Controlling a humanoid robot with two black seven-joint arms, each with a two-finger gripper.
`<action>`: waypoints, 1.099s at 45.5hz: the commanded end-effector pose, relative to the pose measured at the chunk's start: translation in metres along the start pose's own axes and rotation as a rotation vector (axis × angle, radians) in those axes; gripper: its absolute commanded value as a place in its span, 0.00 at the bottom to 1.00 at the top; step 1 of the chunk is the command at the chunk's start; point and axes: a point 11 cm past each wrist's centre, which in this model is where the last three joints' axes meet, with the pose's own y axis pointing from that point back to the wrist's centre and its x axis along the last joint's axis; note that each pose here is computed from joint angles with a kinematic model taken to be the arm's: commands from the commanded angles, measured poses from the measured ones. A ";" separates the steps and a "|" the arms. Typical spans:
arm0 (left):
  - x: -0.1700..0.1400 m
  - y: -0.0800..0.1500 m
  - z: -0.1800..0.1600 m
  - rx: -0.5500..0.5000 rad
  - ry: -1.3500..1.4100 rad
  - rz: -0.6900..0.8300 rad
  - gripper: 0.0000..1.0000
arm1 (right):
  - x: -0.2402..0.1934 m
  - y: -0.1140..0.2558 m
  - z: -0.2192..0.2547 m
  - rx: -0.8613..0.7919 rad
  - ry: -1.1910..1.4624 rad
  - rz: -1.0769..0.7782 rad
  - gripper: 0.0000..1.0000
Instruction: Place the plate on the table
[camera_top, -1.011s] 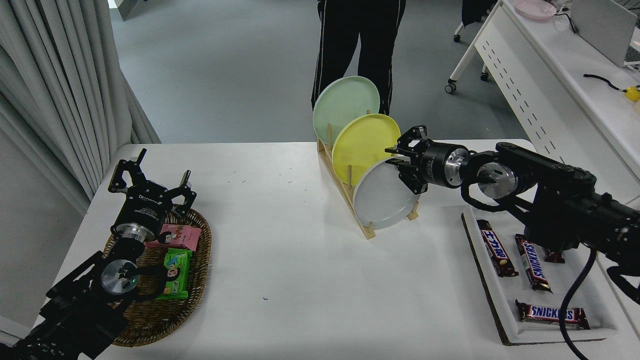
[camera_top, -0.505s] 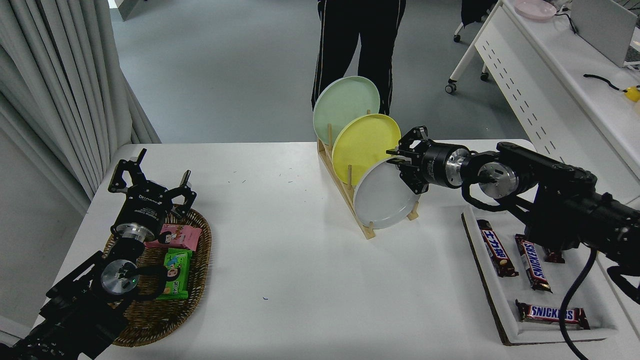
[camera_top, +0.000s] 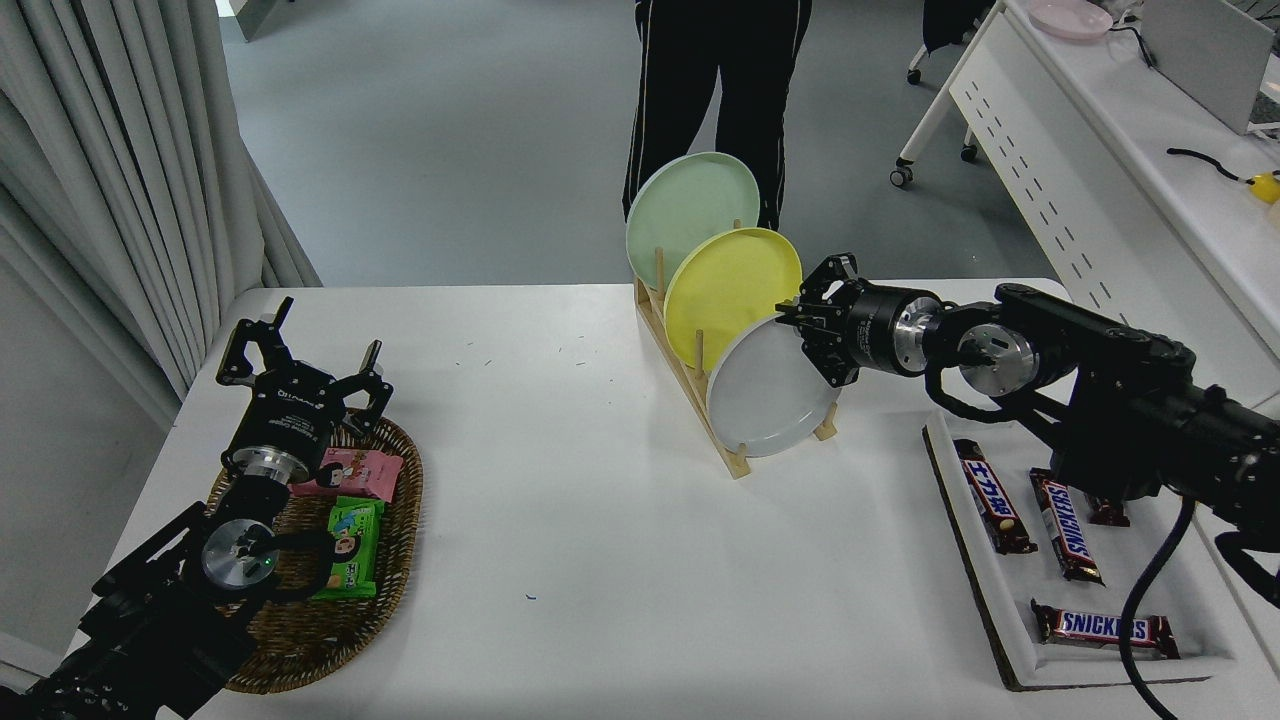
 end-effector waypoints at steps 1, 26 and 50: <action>0.000 0.000 0.000 0.000 0.000 0.000 1.00 | 0.001 0.000 0.001 -0.009 0.000 0.001 0.00; 0.000 0.000 0.000 0.000 0.000 0.000 1.00 | -0.006 0.004 -0.008 -0.038 0.000 -0.037 0.00; 0.000 0.000 0.000 0.000 -0.001 0.001 1.00 | -0.024 0.025 -0.058 0.016 -0.199 -0.123 0.00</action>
